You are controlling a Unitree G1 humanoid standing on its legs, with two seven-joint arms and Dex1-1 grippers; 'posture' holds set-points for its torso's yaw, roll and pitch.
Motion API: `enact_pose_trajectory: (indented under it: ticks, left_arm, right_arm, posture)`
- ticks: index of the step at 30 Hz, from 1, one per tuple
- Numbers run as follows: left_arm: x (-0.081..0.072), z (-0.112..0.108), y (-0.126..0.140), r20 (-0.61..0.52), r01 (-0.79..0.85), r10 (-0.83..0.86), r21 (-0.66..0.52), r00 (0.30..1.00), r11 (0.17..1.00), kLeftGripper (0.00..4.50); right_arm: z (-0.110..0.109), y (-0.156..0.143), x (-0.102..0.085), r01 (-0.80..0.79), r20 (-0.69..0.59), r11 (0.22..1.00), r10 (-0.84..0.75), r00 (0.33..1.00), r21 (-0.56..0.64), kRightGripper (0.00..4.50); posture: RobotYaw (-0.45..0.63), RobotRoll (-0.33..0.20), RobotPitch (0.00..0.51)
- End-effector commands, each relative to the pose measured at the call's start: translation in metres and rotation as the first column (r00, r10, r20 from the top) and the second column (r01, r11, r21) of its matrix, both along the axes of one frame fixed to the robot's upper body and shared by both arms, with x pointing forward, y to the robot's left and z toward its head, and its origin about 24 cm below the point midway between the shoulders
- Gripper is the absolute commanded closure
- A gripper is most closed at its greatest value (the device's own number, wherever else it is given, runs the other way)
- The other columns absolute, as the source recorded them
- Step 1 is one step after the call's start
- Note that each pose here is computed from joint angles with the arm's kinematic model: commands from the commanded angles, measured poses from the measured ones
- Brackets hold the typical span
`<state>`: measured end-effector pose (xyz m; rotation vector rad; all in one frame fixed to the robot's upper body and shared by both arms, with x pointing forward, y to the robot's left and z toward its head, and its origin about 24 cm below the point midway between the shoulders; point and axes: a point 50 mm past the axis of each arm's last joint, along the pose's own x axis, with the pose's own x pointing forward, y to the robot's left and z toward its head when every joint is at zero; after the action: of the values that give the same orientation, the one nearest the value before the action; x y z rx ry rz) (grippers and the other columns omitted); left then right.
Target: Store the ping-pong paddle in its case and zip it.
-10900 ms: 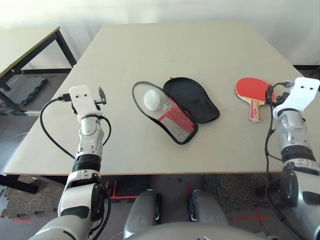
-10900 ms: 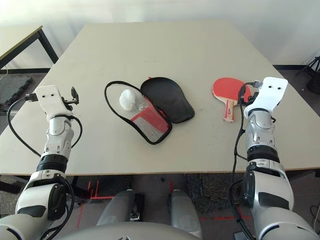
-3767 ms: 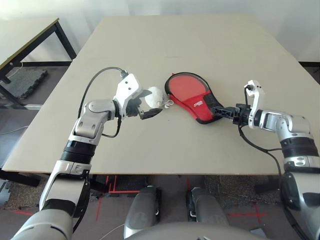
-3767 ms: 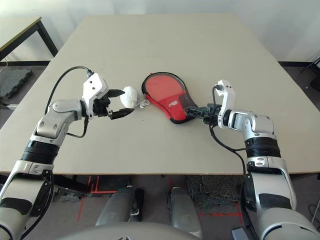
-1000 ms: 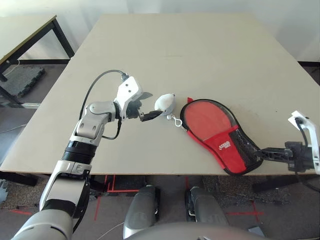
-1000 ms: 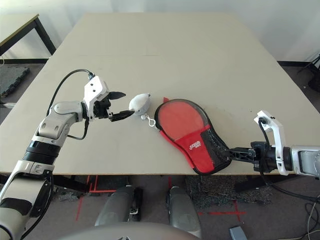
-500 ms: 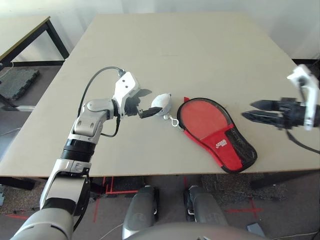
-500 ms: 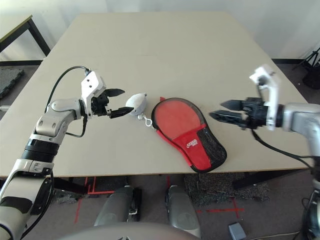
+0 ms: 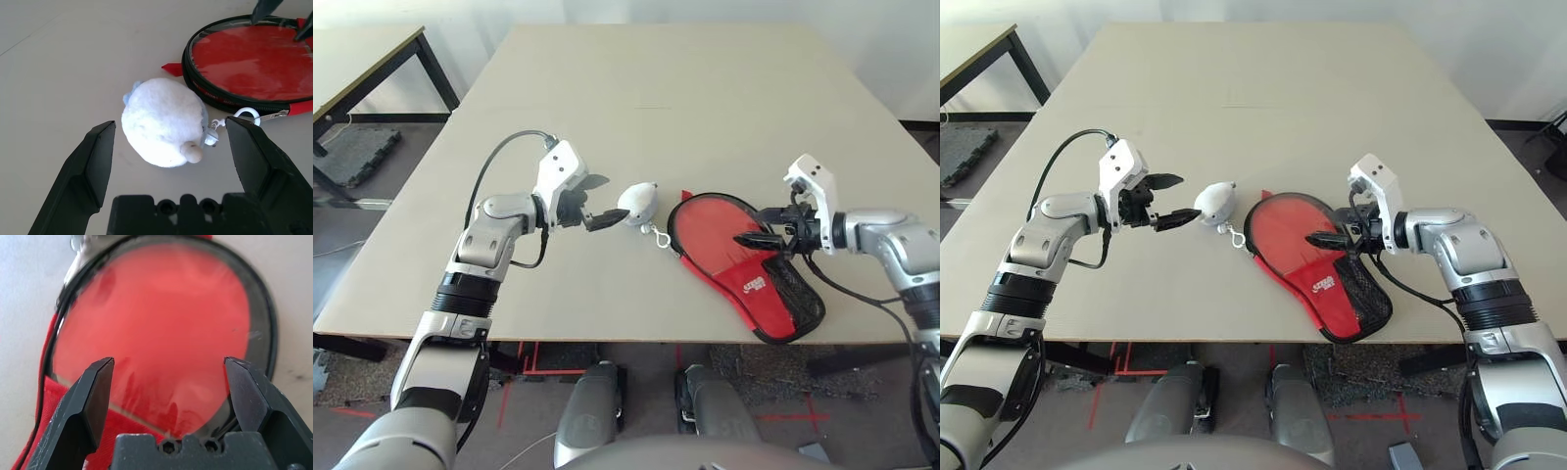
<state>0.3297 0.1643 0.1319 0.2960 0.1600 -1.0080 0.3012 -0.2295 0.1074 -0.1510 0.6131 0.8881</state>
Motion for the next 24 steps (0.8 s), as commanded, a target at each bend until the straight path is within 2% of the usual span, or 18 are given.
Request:
enact_pose_trajectory:
  ticks: [1, 8, 17, 20, 24]
  left_arm:
    - [0.003, 0.0, -0.008, 0.0, 0.016, -0.016, 0.02, 1.0, 1.0, 0.0]
    - [0.011, -0.003, -0.021, 0.003, 0.031, -0.031, 0.048, 1.0, 0.998, 0.0]
    - [0.022, -0.022, -0.03, -0.102, 0.03, -0.016, 0.135, 0.995, 0.99, 0.0]
    - [0.028, -0.024, -0.032, -0.09, -0.005, 0.021, 0.176, 0.996, 0.984, 0.61]
    - [0.034, -0.023, -0.037, -0.081, -0.022, 0.037, 0.187, 0.996, 0.982, 2.09]
  right_arm:
    - [-0.013, -0.003, -0.007, -0.004, -0.059, 1.0, 0.003, 0.998, -0.02, 0.03]
    - [-0.022, -0.005, -0.012, 0.01, -0.09, 1.0, -0.013, 0.996, -0.025, 0.03]
    - [-0.028, -0.004, -0.018, 0.003, -0.121, 1.0, -0.006, 0.993, -0.027, 0.03]
    - [-0.028, -0.003, -0.019, 0.003, -0.12, 1.0, -0.006, 0.993, -0.026, 0.0]
    - [-0.03, -0.003, -0.02, 0.001, -0.124, 1.0, -0.004, 0.992, -0.025, 0.0]
  posture:
    - [0.1, 0.0, 0.081]
    - [0.09, 0.0, 0.083]
    - [0.08, 0.0, 0.089]
    - [0.07, 0.0, 0.09]
    - [0.08, 0.0, 0.087]
